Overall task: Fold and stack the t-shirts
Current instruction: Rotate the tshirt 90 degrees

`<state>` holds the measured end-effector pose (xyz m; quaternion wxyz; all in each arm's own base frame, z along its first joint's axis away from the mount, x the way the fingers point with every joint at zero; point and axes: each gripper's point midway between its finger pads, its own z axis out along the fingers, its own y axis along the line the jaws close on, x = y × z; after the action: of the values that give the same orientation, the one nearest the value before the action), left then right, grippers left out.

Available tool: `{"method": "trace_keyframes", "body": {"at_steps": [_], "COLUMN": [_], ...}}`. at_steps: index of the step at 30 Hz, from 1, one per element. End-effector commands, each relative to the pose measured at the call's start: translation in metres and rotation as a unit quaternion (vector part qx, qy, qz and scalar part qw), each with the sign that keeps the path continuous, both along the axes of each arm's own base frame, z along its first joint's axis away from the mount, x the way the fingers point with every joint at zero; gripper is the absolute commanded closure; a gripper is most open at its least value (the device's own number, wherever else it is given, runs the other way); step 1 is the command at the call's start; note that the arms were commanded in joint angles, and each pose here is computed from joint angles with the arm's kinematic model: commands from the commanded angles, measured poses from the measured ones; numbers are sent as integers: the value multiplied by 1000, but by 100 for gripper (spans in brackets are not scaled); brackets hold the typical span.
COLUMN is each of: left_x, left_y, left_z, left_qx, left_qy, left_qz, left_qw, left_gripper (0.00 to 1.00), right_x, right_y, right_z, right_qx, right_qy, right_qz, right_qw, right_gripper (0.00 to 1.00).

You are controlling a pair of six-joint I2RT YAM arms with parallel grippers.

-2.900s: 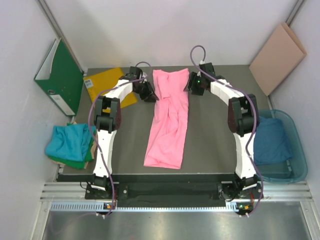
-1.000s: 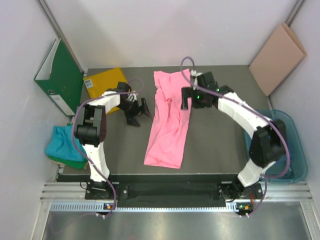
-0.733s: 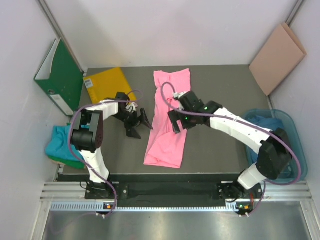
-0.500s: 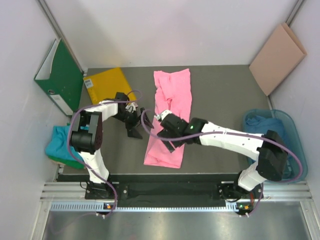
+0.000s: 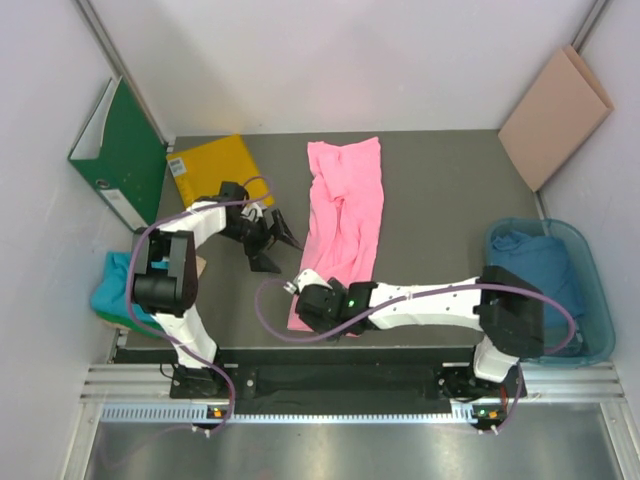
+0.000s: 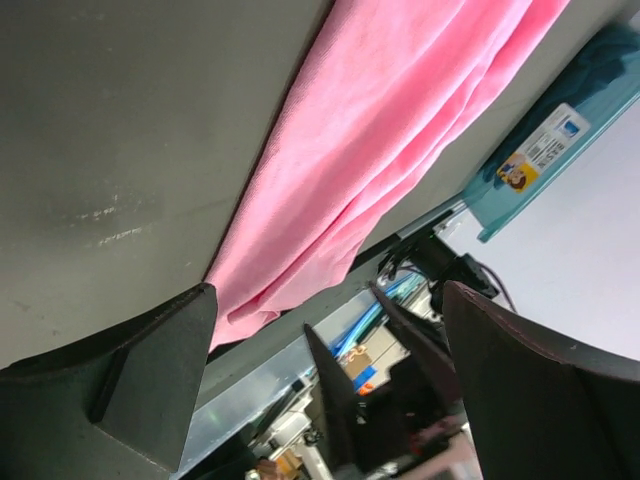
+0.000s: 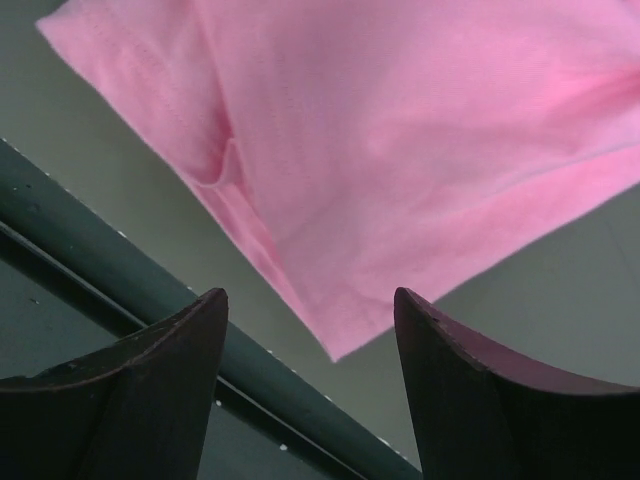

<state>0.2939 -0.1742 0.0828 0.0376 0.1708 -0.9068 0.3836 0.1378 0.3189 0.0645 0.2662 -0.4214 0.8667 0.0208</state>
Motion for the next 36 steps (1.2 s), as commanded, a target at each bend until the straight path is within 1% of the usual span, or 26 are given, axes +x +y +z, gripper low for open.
{"method": "trace_keyframes", "body": {"at_steps": [1,5,7,11,14,18,23,26,36], "left_x": [4,2,0,-2,-5,-8,-9,-9,-8], "left_y": [1,2,3,4,5,7,9,9,11], "left_z": [23,21,19,16,12,6,0,-2,-7], "left_qx": [-22,-19,-16,-12,-8,0,4,6,16], "left_qy": [-24,-21,-16,-15,-12,-6,-1,2,5], "left_qz": [15,15,17,19,17,13,8,7,2], "left_qw": [999,1000,1000,1000,1000,1000,1000,1000,1000], "left_gripper": [1,1,1,1,1,1,1,1,1], "right_x": [-2,-3,-3,-2,-2,-3,-3,-2,2], "right_y": [20,23,23,23,23,25,25,25,23], "right_z": [-4,-10,-14,-25,-24,-18,0,9,-2], "right_qx": [13,11,5,-9,-8,-1,13,22,3], "right_qy": [-23,-23,-24,-20,-19,-18,-21,-25,-28], "right_qz": [0,0,-1,-6,-5,-3,-6,-10,-10], "right_qw": [1000,1000,1000,1000,1000,1000,1000,999,1000], "right_gripper": [34,35,39,52,57,57,52,52,52]}}
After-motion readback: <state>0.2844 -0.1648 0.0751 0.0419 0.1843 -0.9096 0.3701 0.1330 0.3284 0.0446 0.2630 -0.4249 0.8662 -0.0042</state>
